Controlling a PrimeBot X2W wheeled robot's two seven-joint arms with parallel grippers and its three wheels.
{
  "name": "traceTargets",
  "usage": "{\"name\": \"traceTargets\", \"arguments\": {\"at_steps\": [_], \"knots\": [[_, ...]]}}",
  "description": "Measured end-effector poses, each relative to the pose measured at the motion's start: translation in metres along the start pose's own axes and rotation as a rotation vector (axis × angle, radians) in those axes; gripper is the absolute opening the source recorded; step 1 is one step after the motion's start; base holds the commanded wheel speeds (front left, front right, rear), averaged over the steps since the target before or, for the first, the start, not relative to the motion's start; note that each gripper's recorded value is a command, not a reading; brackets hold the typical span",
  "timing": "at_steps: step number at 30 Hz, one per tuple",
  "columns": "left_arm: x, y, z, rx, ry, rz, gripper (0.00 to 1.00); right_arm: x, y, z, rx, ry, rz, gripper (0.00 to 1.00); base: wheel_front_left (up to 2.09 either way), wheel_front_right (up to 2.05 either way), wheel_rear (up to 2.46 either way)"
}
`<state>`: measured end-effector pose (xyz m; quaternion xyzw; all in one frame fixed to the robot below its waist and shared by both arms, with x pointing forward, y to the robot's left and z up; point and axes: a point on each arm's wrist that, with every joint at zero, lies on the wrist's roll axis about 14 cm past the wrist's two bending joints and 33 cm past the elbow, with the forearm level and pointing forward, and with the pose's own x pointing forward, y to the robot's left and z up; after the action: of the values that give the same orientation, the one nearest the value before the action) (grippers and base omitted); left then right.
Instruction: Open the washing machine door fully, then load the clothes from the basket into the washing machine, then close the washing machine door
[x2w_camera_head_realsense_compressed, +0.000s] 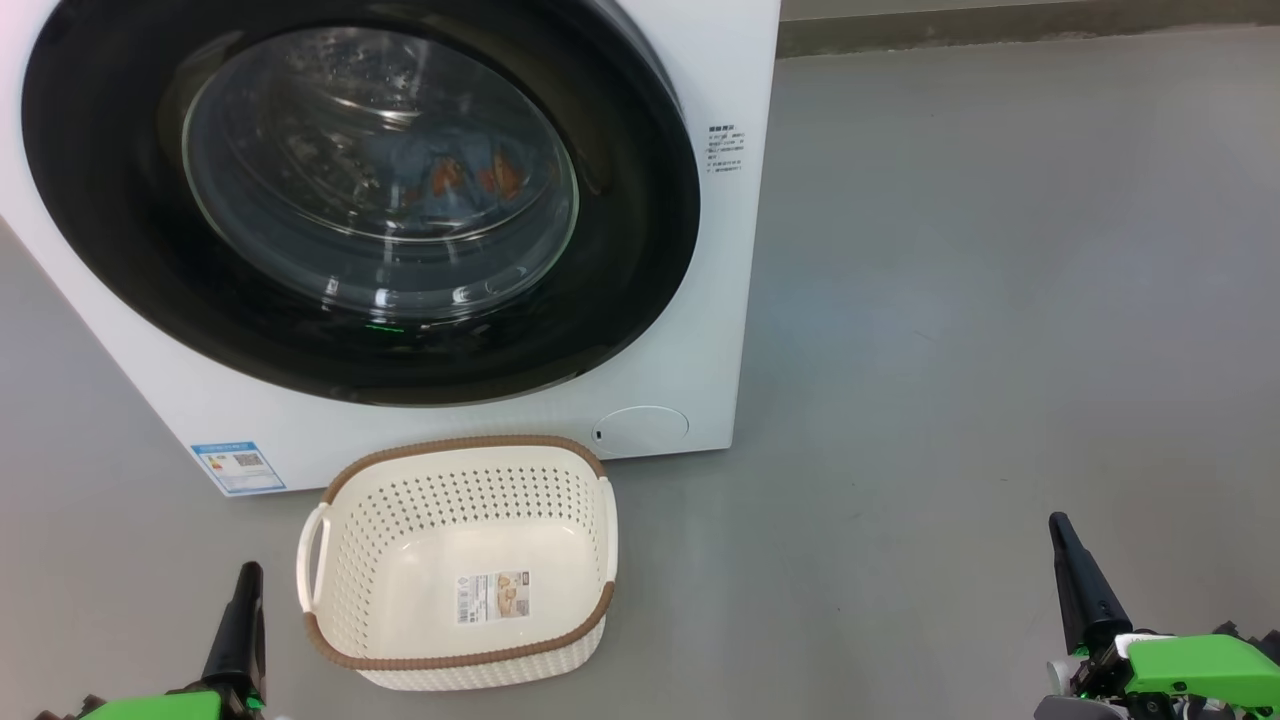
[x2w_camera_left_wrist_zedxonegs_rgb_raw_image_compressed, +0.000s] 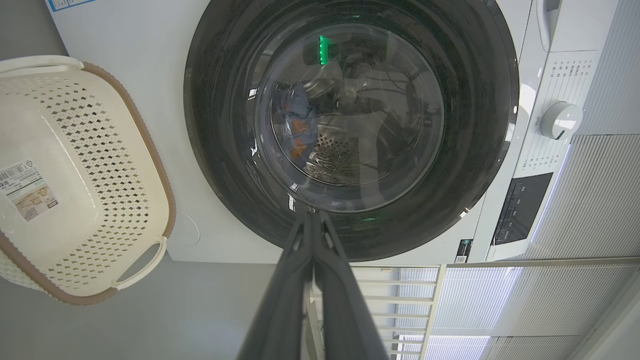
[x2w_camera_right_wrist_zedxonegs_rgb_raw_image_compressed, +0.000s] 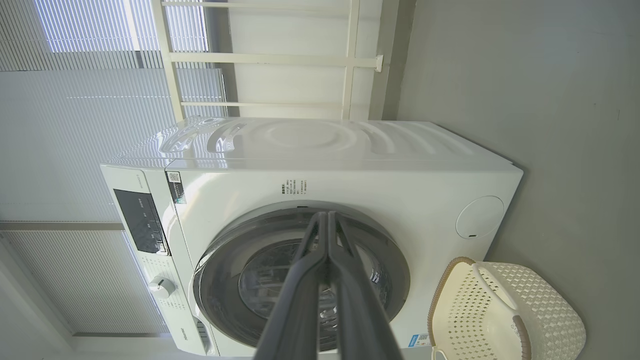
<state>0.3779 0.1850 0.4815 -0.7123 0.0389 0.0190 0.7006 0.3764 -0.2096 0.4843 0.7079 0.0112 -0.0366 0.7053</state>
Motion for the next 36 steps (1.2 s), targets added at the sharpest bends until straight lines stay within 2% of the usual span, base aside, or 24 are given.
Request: {"name": "traceTargets", "arguments": {"at_steps": [36], "knots": [[0.0, 0.0, 0.0, 0.0, 0.0, 0.0, 0.0, 0.0, 0.0, -0.0001, 0.0, 0.0, 0.0, 0.0, 0.0, 0.0, 0.0]]}}
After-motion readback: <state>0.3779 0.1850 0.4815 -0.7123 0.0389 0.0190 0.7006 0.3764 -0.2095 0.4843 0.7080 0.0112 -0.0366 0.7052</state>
